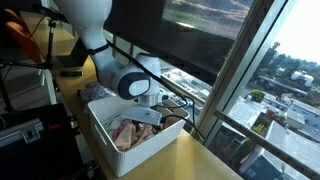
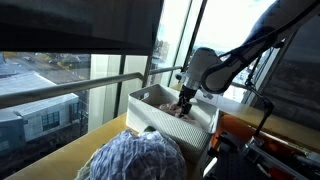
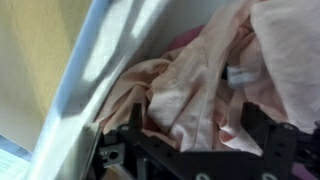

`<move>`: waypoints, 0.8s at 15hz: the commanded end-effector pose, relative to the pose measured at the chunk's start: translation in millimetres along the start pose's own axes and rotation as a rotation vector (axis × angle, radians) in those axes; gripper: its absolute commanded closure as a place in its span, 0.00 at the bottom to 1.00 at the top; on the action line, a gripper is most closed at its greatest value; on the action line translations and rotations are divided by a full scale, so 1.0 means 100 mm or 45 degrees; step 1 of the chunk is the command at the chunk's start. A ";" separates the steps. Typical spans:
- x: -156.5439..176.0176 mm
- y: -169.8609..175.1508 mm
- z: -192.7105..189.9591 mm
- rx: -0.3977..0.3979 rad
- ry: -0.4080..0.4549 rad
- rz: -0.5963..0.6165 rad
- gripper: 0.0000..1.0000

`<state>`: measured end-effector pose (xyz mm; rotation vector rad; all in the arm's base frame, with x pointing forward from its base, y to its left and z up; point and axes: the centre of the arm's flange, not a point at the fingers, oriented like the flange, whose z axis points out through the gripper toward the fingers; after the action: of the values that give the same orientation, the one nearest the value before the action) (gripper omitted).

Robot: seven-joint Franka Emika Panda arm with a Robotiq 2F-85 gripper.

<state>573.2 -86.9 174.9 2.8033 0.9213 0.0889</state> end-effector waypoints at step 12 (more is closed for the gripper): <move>-0.07 -0.03 0.98 -0.054 -0.122 -0.009 0.58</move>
<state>586.3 -89.9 101.2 2.7589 0.9441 0.0059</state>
